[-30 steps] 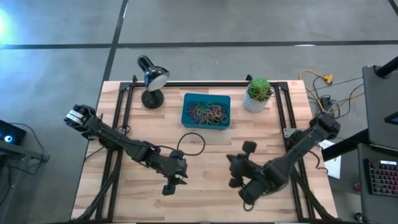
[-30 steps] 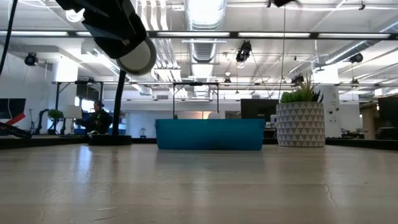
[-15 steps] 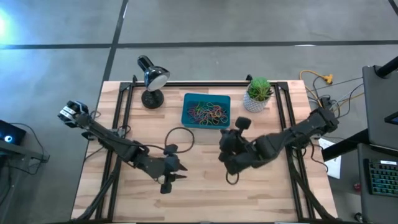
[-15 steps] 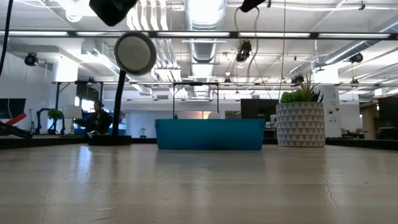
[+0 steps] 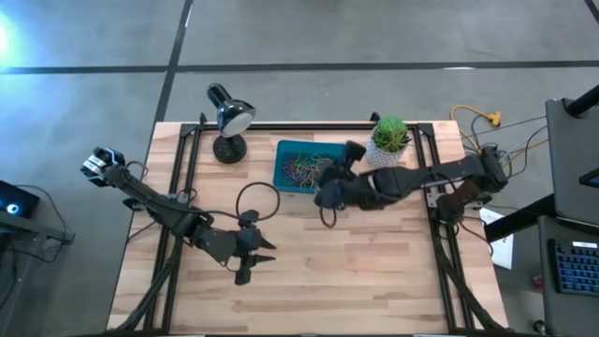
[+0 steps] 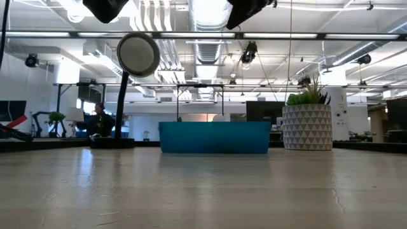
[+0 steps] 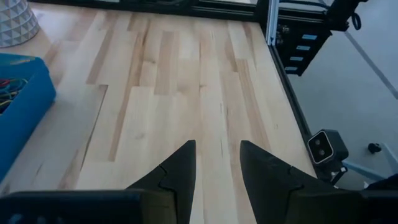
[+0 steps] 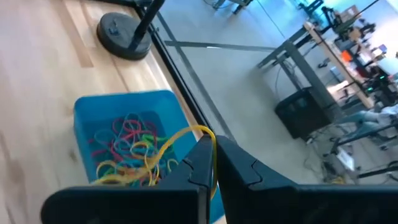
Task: Pick and place rubber bands into bin
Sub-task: Put the yellow rubber band into the blue bin
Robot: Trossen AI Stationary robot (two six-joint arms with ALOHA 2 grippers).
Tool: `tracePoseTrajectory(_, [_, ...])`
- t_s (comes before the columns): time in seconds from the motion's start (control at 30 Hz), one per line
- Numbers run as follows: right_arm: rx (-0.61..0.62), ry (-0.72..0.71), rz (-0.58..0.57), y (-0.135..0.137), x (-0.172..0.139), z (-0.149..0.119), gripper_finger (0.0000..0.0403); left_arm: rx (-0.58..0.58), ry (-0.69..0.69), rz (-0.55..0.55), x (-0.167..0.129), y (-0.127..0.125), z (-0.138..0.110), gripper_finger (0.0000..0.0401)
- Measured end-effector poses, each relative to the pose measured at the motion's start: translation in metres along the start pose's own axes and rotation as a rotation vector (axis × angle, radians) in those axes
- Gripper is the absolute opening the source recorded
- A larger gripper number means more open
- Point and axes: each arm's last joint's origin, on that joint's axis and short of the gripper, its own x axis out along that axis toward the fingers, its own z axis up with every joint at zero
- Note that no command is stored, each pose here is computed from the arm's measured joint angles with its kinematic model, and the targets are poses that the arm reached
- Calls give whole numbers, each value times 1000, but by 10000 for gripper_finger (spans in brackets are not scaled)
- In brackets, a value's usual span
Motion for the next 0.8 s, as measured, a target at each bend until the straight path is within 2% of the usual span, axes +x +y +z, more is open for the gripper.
tracePoseTrajectory(0.43, [116,-4,47,-37,48,12,8,14,20,8,1,2,-4,109])
tracePoseTrajectory(0.8, [169,21,63,-36,85,-14,8,54,19,8,1,2,-4,109])
